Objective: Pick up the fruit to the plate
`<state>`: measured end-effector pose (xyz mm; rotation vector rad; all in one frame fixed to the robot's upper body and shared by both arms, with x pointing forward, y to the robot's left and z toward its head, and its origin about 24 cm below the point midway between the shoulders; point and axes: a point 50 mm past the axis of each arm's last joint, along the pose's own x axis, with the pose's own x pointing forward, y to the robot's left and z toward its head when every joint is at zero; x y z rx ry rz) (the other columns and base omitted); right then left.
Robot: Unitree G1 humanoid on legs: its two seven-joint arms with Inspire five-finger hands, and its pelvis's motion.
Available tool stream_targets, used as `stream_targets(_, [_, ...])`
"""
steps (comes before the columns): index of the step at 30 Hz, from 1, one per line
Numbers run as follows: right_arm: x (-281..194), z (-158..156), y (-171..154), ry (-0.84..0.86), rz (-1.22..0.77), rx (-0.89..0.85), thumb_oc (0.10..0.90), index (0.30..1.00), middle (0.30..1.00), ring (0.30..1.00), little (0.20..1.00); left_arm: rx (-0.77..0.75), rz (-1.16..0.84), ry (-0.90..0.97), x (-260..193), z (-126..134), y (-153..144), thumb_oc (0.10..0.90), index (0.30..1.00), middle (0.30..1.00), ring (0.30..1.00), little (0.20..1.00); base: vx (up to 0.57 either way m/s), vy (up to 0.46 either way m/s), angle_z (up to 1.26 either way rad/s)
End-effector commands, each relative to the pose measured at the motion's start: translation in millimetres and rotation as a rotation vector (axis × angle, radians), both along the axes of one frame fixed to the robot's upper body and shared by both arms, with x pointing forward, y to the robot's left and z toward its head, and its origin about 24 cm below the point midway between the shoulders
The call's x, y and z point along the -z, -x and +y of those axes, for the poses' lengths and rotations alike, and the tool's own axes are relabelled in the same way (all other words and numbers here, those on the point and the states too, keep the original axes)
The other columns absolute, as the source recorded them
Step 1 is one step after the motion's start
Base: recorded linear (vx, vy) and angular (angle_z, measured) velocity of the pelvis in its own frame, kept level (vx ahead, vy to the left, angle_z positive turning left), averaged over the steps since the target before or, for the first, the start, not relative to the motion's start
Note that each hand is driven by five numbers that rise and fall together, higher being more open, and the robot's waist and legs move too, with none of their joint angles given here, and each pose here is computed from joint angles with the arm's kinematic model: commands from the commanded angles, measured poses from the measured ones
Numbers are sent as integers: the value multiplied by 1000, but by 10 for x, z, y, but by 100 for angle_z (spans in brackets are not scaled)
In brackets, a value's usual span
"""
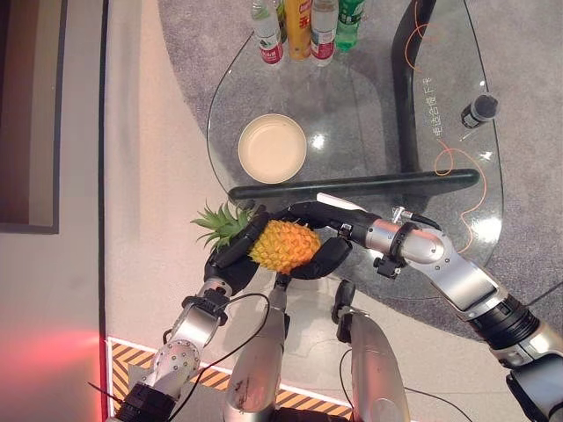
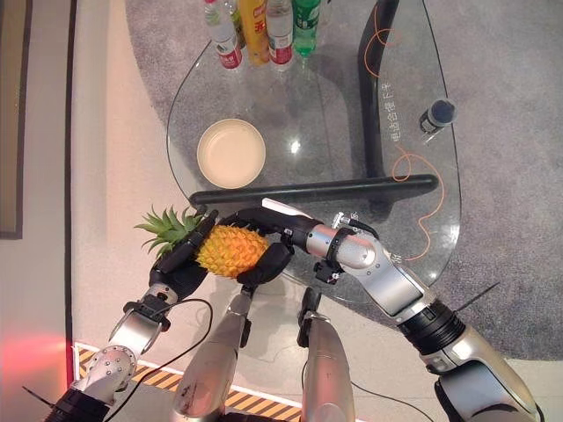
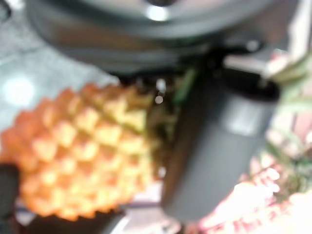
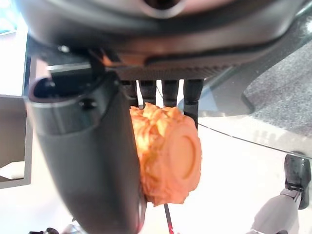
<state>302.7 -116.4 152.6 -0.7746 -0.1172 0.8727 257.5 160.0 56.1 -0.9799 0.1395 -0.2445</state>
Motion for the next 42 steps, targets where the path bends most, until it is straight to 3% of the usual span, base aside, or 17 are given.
stream_targets(1, [13,683,548,-6,62,-520,100,300,300,300,200,49,-388,100,-836,-135,-120,800,900,900,900,900,-1,-17,5])
stream_targets(11, [33,698,470,-100,27,-437,100,300,300,300,200,-209,-548,339,-974,95,-89,800,900,900,900,900,4,-26,1])
stream_targets(12, [30,707,465,-107,25,-432,100,300,300,300,200,-219,-557,351,-985,103,-88,484,629,629,629,584,11,-63,1])
stream_targets(13, [28,715,457,-120,21,-422,100,300,300,300,200,-236,-577,369,-1006,120,-81,100,300,300,300,200,9,-60,1])
stream_targets(21, [11,765,389,-183,2,-381,100,300,300,300,200,-329,-682,465,-1100,242,-56,100,300,300,300,200,3,-45,5])
stream_targets(42, [16,852,342,-235,0,-342,100,300,300,300,200,-368,-733,539,-1169,291,-67,100,300,300,300,200,1,-5,1])
